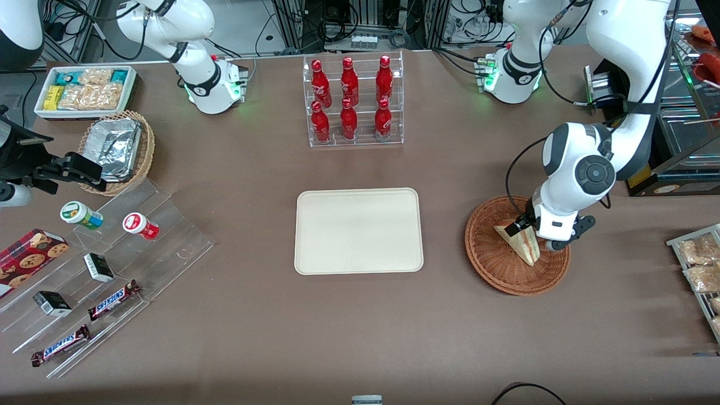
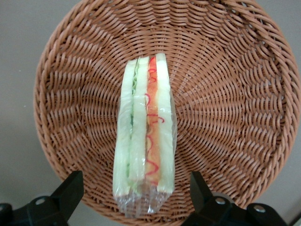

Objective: Place sandwich from basket to tray
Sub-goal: 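Lower the left gripper and close it on the wrapped sandwich, then lift the sandwich and carry it toward the cream tray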

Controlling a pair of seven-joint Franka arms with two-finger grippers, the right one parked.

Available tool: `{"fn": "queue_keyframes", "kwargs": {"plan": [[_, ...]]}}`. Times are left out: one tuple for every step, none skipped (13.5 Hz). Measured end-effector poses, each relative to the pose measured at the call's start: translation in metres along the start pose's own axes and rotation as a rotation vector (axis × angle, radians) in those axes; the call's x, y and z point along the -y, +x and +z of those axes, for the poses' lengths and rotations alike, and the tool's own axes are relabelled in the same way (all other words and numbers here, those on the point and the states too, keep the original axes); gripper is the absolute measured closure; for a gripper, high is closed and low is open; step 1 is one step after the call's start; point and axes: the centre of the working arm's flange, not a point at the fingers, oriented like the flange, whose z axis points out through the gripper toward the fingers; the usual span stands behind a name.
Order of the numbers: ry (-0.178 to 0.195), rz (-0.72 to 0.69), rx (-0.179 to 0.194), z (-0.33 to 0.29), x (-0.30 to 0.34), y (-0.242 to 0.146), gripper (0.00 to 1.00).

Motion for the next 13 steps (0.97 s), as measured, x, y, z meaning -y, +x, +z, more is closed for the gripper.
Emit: {"fn": "queue_keyframes", "kwargs": {"plan": [[-0.001,0.000,0.002,0.0044,-0.0006,0.0005,0.01],[0.000,0.000,0.004,0.0075,-0.0009,0.0007,0.05],[0.001,0.000,0.005,0.0092,-0.0009,0.0007,0.17],[0.002,0.000,0.006,0.0097,-0.0009,0.0007,0.30],[0.002,0.000,0.006,0.0097,-0.0009,0.0007,0.39],[0.002,-0.001,0.006,0.0097,-0.0009,0.0006,0.51],[0.002,-0.001,0.006,0.0097,-0.0009,0.0006,0.62],[0.002,-0.003,0.006,0.0097,-0.0009,0.0006,0.70],[0.002,-0.003,0.006,0.0097,-0.0010,0.0006,0.79],[0.002,-0.003,0.005,0.0094,-0.0012,0.0004,0.84],[0.002,-0.002,0.004,0.0083,-0.0015,0.0002,0.85],[0.004,0.000,0.003,0.0059,-0.0014,0.0001,0.85],[0.016,0.010,-0.001,0.0019,-0.0012,0.0002,0.85]]}}
